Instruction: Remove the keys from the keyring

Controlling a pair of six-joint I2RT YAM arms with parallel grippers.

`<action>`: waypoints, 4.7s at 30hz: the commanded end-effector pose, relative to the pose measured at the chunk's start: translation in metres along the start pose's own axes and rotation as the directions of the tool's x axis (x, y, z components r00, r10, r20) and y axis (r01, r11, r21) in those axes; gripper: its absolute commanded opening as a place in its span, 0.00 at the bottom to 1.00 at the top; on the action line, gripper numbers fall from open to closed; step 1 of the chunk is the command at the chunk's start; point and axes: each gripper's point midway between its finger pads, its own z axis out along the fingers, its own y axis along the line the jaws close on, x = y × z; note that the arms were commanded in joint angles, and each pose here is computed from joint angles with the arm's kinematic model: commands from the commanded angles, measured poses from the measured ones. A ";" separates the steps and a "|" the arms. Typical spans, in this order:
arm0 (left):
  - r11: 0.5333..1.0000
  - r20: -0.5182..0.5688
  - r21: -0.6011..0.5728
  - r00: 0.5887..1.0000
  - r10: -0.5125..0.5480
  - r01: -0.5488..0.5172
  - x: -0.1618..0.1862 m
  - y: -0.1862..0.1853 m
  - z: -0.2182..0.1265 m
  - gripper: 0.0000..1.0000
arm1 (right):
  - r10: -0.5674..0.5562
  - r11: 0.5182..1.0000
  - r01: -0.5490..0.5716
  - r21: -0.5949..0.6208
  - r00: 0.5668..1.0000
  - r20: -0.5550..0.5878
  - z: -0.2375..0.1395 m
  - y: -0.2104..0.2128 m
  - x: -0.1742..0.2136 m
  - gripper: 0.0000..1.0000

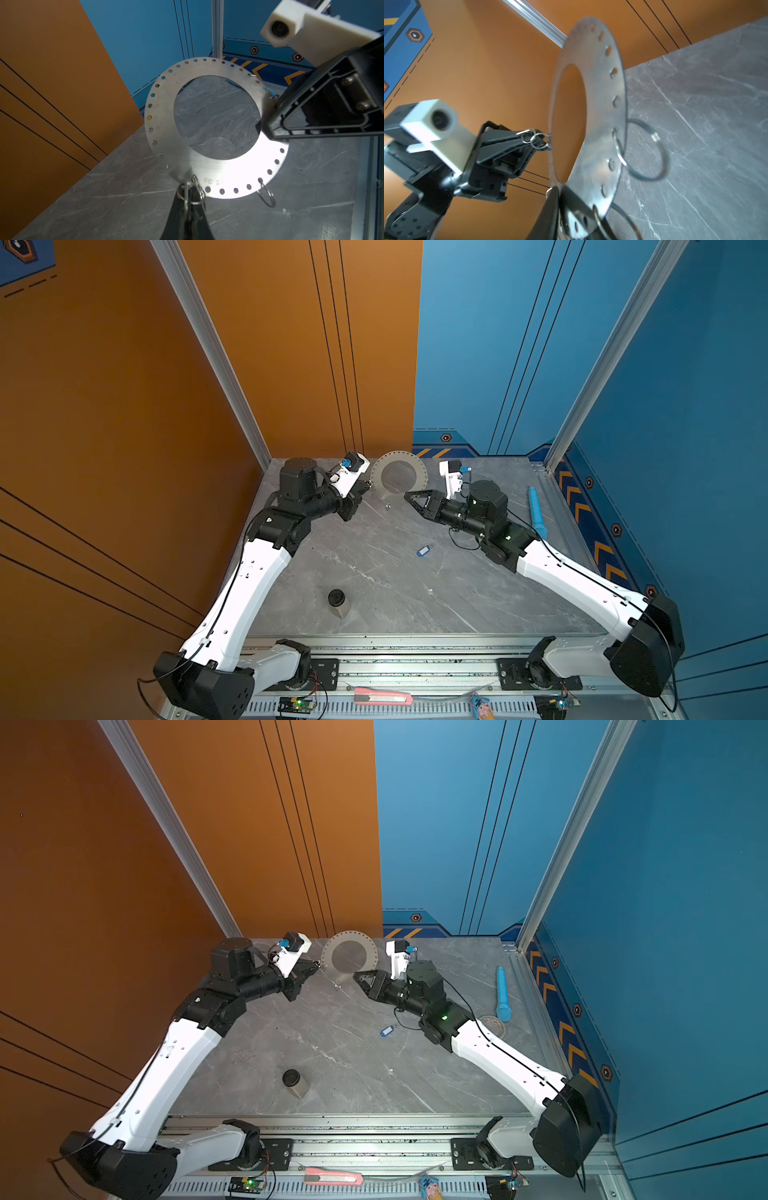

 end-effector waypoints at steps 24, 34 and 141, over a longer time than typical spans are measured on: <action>0.989 -0.118 0.057 0.983 0.144 -0.138 0.010 -0.009 -0.005 0.00 | -0.248 0.957 0.264 0.121 0.960 -0.133 -0.053 -0.026 0.040 0.56; 0.975 -0.081 0.120 0.977 0.196 -0.186 0.008 -0.022 -0.005 0.00 | -0.603 0.796 0.602 -0.067 0.777 -0.181 -0.027 0.033 0.005 0.49; 0.942 -0.399 -0.092 0.855 -0.332 0.323 0.011 -0.048 -0.026 0.00 | -0.840 0.518 0.855 0.010 0.507 0.191 0.055 0.052 0.039 0.15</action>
